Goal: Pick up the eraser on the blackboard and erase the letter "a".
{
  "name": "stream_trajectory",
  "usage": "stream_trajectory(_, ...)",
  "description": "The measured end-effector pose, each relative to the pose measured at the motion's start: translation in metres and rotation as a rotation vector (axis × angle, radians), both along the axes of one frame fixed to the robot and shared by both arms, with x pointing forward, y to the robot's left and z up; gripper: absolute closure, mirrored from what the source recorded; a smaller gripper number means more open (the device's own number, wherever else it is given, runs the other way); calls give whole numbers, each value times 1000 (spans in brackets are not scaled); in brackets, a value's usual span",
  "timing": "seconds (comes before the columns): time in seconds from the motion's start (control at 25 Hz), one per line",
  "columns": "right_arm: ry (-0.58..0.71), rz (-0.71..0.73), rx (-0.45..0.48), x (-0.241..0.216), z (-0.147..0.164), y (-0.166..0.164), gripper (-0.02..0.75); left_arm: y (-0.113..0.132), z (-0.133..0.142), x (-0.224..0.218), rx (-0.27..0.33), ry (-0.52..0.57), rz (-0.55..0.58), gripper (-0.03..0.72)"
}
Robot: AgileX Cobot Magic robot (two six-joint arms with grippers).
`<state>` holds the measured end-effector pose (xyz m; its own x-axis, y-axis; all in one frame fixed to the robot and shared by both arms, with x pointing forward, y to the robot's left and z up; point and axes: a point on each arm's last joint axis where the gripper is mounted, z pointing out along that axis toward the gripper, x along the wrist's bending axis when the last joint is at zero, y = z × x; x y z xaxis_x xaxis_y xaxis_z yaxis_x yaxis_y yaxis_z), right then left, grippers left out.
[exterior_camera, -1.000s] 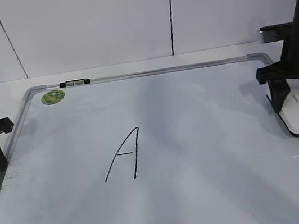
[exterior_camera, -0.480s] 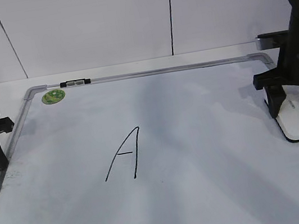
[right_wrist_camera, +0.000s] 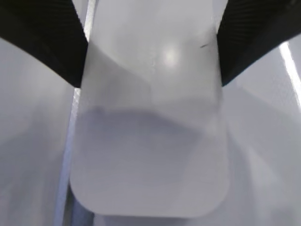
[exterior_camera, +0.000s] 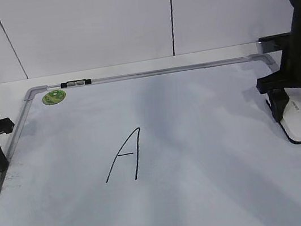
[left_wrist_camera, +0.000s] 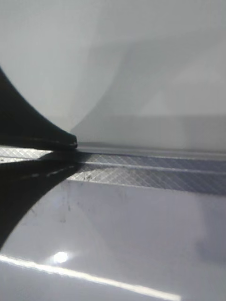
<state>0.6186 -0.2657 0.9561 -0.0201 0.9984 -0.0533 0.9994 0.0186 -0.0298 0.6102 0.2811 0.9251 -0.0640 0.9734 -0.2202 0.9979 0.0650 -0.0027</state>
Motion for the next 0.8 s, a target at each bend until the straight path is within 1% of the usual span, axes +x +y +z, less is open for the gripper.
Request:
stream_trajectory(0.04,5,5,0,0,-1,0,86,0,0,0,0,0,0,656)
stream_trajectory(0.12,14,9,-1,0,-3,0,72,0,0,0,-1,-2,2,656)
stream_trajectory(0.36,14,7,-1,0,-2,-1,69,0,0,0,-1,-3,2,656)
stream_trajectory(0.68,-20,-27,1,8,16,-8,69,0,0,0,-3,-4,1,656)
stream_trajectory(0.8,-49,-40,5,6,29,-12,69,0,0,0,-3,-4,1,656)
